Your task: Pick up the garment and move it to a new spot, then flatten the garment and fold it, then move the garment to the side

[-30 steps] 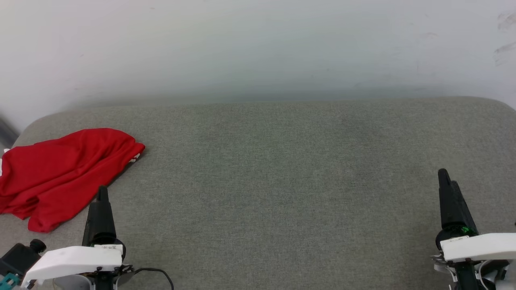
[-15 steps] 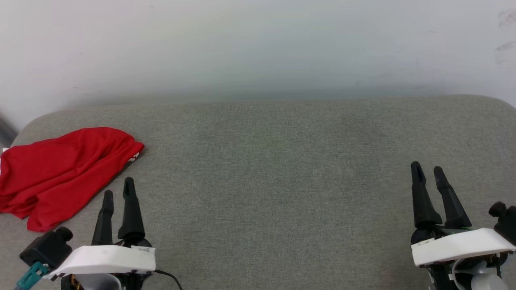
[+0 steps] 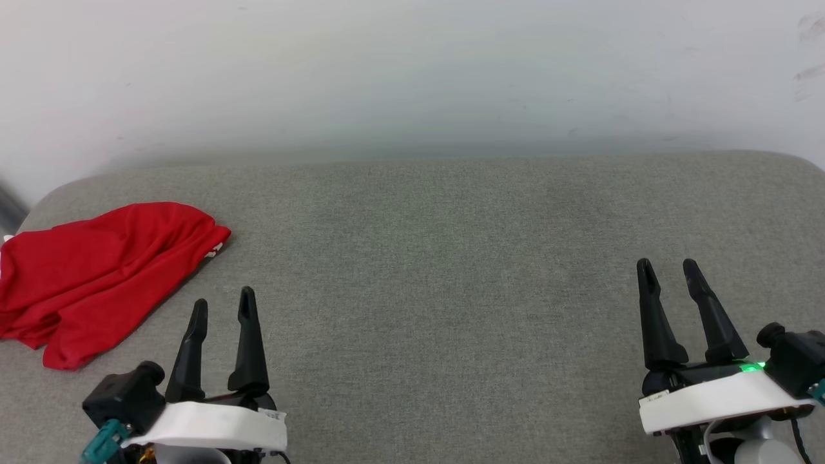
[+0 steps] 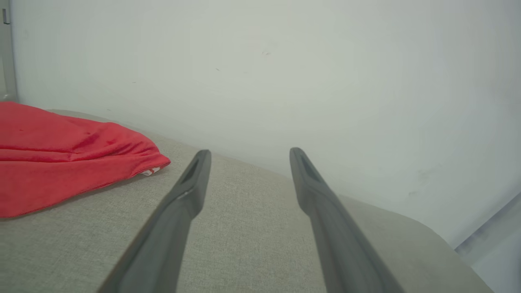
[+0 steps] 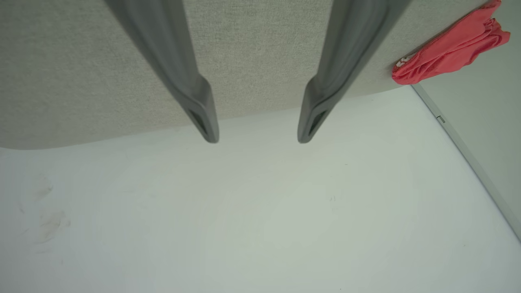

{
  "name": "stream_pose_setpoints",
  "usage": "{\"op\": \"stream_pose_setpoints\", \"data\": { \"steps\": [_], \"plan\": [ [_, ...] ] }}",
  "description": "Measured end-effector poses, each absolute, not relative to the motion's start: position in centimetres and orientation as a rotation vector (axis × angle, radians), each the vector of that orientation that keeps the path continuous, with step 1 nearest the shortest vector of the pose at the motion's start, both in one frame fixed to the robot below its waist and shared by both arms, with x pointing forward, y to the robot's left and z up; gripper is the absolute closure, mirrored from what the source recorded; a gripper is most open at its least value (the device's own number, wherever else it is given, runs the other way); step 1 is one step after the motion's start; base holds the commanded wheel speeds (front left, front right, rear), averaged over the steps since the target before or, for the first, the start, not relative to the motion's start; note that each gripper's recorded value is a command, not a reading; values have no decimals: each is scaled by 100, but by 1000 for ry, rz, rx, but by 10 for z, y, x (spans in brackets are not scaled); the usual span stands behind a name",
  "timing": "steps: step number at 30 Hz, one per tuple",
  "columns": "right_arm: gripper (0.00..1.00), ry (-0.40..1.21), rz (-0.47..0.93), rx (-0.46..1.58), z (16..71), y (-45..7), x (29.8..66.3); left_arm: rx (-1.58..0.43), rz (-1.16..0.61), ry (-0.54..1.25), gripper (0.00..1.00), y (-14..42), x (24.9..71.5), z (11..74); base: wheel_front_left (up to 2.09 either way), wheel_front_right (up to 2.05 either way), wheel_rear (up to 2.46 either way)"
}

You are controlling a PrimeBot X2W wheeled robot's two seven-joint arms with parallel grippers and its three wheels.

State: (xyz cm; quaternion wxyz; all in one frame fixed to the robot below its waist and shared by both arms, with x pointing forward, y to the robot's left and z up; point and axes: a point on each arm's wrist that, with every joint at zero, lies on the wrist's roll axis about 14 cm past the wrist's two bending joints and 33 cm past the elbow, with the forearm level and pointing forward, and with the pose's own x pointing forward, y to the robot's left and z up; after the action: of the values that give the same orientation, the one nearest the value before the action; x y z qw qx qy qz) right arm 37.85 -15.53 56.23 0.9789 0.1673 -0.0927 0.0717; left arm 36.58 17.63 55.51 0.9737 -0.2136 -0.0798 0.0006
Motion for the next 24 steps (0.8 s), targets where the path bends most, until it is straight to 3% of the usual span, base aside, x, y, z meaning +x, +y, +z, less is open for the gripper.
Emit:
{"op": "stream_pose_setpoints", "data": {
  "steps": [24],
  "plan": [
    [0, -190, 171, 114, 553, -145, 369, -109, -95, -157, 0, 139, 353, 548, 0, 0, 0]
  ]
}}
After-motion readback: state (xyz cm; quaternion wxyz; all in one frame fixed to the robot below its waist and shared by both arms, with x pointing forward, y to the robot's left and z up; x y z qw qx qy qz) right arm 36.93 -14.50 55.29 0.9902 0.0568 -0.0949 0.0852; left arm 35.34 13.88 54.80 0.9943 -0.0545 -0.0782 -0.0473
